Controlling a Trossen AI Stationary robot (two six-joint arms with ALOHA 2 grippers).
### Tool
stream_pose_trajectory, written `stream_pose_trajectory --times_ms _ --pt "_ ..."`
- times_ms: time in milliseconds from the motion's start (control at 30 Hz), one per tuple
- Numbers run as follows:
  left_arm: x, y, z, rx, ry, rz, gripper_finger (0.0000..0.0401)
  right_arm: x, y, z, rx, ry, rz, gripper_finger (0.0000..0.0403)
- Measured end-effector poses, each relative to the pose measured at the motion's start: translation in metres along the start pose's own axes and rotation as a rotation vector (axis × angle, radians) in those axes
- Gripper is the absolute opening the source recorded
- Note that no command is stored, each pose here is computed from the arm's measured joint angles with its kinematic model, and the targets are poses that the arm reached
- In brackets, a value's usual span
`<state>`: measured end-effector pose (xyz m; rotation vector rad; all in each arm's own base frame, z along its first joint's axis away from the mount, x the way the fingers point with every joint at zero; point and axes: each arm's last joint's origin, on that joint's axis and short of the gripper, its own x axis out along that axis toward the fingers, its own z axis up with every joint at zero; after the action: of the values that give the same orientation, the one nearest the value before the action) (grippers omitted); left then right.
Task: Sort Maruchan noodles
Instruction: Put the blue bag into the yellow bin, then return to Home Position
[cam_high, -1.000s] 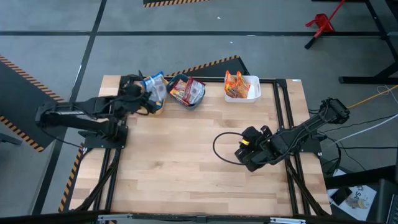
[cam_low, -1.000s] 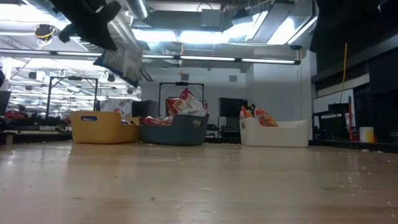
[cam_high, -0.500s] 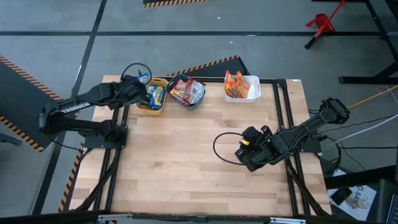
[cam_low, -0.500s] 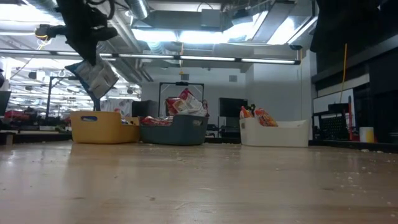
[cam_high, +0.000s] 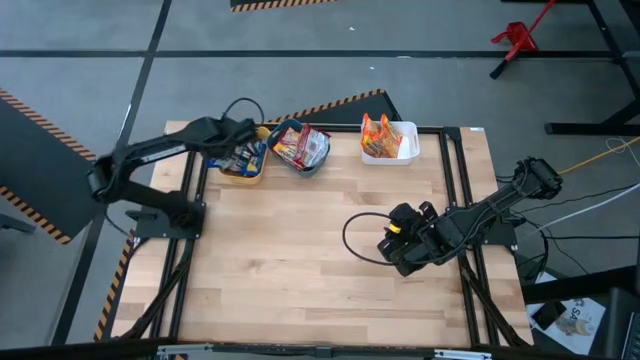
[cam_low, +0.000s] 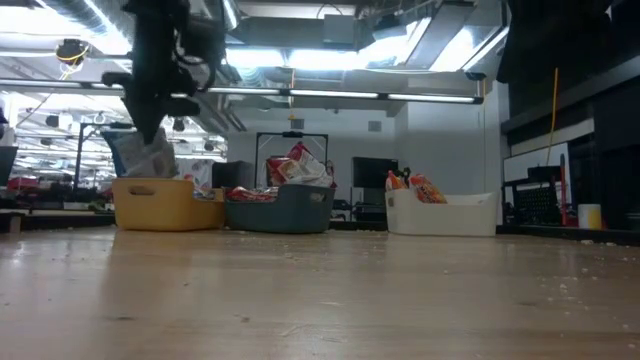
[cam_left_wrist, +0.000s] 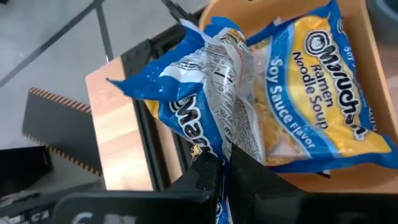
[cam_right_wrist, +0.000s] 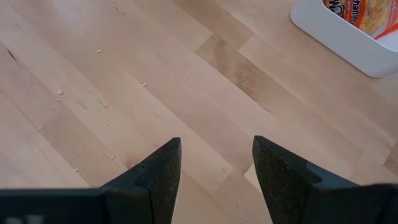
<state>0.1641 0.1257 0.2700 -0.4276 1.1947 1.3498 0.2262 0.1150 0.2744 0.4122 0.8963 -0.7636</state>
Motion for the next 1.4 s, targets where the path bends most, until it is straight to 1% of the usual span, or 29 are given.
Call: stream_pose_trajectory --times_ms 200,267,367,533,700,833,933,1067,1167,1233,1300,1400 --pt "0.016 -0.019 0.007 0.046 0.052 -0.02 0.0011 0.0 0.0 0.0 0.0 0.001 0.0 0.0188" --pt "0.019 -0.023 0.01 0.075 0.05 -0.046 0.0015 0.0 0.0 0.0 0.0 0.001 0.0 0.0188" --pt "0.018 -0.027 0.014 0.073 0.052 -0.099 0.0033 0.0 0.0 0.0 -0.002 0.001 0.0 0.0188" --pt "0.004 -0.028 0.026 0.042 0.002 -0.179 0.0078 0.0 0.0 0.0 -0.011 0.002 0.0 0.0188" --pt "-0.012 -0.034 0.038 0.046 -0.055 -0.321 0.0117 0.0 0.0 0.0 -0.029 0.001 -0.001 0.0188" --pt "-0.019 -0.037 0.041 0.041 -0.08 -0.363 0.0126 0.001 0.0 0.0 -0.031 -0.004 -0.004 0.0188" --pt "-0.03 -0.036 0.046 0.031 -0.084 -0.425 0.0127 0.001 0.0 0.0 -0.03 -0.009 -0.003 0.0188" --pt "-0.057 -0.03 0.061 0.004 -0.116 -0.578 0.0127 0.004 0.0 0.005 -0.036 -0.04 -0.005 0.0188" --pt "-0.088 -0.021 0.075 -0.014 -0.165 -0.739 0.0127 0.01 0.003 0.018 -0.038 -0.051 0.032 0.0188" --pt "-0.113 -0.014 0.082 0.002 -0.212 -0.862 0.0127 0.007 0.005 0.031 -0.058 -0.106 0.074 0.0188" --pt "-0.142 -0.003 0.087 0.046 -0.287 -0.985 0.0127 -0.009 -0.001 0.053 -0.085 -0.197 0.116 0.0188" --pt "-0.188 0.02 0.091 0.093 -0.456 -1.123 0.0128 -0.044 -0.023 0.088 -0.151 -0.312 0.153 0.0189"
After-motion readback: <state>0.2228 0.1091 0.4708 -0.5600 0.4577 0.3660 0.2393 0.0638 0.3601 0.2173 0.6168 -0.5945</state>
